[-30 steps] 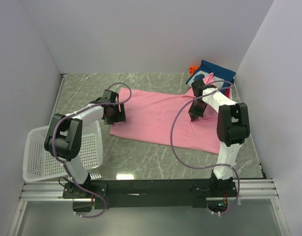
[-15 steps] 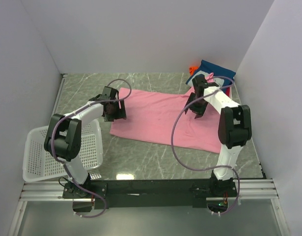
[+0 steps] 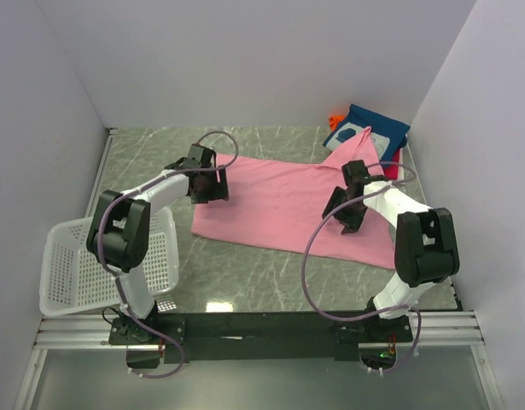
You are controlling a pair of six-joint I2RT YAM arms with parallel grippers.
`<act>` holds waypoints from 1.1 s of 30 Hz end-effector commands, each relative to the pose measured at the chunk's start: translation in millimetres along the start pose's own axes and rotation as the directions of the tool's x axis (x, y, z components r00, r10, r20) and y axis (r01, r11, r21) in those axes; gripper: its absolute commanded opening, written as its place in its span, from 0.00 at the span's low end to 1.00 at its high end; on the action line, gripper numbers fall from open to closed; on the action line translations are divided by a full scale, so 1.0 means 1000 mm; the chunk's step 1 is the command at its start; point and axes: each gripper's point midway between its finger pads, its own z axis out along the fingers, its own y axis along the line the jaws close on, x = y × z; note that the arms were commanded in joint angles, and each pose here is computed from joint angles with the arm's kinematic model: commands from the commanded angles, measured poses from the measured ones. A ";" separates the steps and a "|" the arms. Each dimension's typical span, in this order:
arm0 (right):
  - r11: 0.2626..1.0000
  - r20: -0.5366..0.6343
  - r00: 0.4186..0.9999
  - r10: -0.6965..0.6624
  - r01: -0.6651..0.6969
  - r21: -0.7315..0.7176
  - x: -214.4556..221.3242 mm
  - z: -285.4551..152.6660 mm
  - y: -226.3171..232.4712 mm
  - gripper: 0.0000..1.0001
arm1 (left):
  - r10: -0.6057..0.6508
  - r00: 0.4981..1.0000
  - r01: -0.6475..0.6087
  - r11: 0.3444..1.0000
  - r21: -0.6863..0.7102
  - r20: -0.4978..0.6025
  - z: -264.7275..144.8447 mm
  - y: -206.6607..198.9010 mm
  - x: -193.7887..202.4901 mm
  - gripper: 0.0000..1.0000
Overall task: Fold and stack the t-shirts
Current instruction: Fold the tshirt
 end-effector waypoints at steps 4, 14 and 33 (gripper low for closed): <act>0.999 -0.021 1.000 0.004 -0.004 -0.042 0.002 0.019 0.002 0.72 | 0.002 0.999 -0.002 1.000 0.002 -0.034 0.018 -0.001 0.008 0.75; 0.998 -0.173 0.983 0.062 -0.061 0.007 0.057 0.021 -0.024 0.71 | -0.045 0.991 0.034 0.995 -0.092 -0.123 0.017 0.025 0.048 0.73; 0.982 -0.176 0.966 0.187 -0.185 0.025 0.138 -0.014 -0.075 0.71 | -0.096 0.981 0.065 0.982 -0.177 -0.170 -0.029 0.057 0.104 0.72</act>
